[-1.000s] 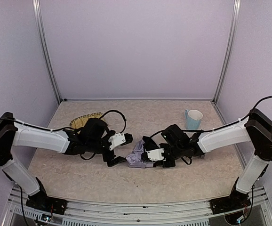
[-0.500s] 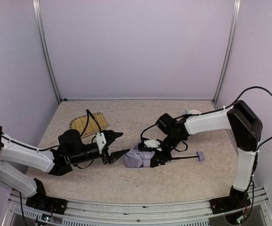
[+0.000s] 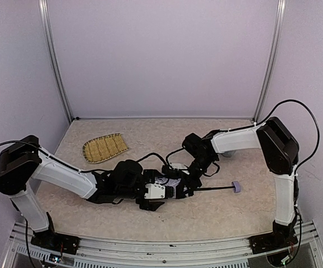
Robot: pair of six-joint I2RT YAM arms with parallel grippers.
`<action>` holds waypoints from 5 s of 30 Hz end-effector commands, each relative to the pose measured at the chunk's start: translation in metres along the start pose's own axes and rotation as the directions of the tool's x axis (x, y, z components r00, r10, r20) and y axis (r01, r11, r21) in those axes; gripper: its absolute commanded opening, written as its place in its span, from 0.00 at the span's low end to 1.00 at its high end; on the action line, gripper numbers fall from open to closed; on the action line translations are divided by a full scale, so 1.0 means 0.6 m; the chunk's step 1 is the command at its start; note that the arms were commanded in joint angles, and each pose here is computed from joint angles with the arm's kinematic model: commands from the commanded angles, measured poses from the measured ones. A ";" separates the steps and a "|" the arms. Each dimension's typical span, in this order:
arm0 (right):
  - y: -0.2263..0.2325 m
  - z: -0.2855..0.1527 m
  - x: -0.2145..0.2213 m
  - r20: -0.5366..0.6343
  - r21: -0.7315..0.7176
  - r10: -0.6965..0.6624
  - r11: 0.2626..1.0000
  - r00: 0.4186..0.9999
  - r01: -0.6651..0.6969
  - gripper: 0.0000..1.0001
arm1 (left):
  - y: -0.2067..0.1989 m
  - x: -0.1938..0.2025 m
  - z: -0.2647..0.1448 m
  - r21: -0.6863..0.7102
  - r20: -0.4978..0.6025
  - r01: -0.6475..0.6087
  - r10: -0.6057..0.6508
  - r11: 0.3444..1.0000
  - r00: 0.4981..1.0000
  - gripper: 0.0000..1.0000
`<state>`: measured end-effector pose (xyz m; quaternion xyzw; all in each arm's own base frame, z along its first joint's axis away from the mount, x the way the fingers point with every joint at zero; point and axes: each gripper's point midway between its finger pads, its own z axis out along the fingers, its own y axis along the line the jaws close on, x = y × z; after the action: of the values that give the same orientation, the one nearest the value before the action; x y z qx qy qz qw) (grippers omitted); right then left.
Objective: Put away the umbrella
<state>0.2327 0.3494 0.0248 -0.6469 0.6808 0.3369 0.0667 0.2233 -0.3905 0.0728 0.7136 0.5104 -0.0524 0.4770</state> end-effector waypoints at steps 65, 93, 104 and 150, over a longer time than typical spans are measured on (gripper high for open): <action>0.055 -0.277 -0.211 0.627 0.474 -0.345 0.880 0.699 0.008 0.67 | 0.381 -0.051 -0.182 -0.336 0.019 0.491 -0.516 0.803 0.857 0.00; 0.061 -0.216 -0.270 0.663 0.328 -0.373 0.924 0.649 0.196 0.21 | 0.465 -0.183 -0.273 -0.363 0.194 0.466 -0.424 0.807 0.885 0.00; 0.052 -0.190 -0.278 0.670 0.266 -0.319 0.946 0.670 0.186 0.12 | 0.472 -0.181 -0.272 -0.362 0.211 0.484 -0.435 0.797 0.875 0.00; 0.073 -0.469 -0.330 0.397 0.730 -0.793 0.578 0.461 0.365 0.00 | 0.009 -0.164 -0.225 0.794 0.075 0.165 -0.364 0.585 0.929 0.00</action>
<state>0.3046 0.3784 0.3014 -0.6280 0.4196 0.4035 0.5164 0.1832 -0.3820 0.2487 0.7761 0.4115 -0.3548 0.3201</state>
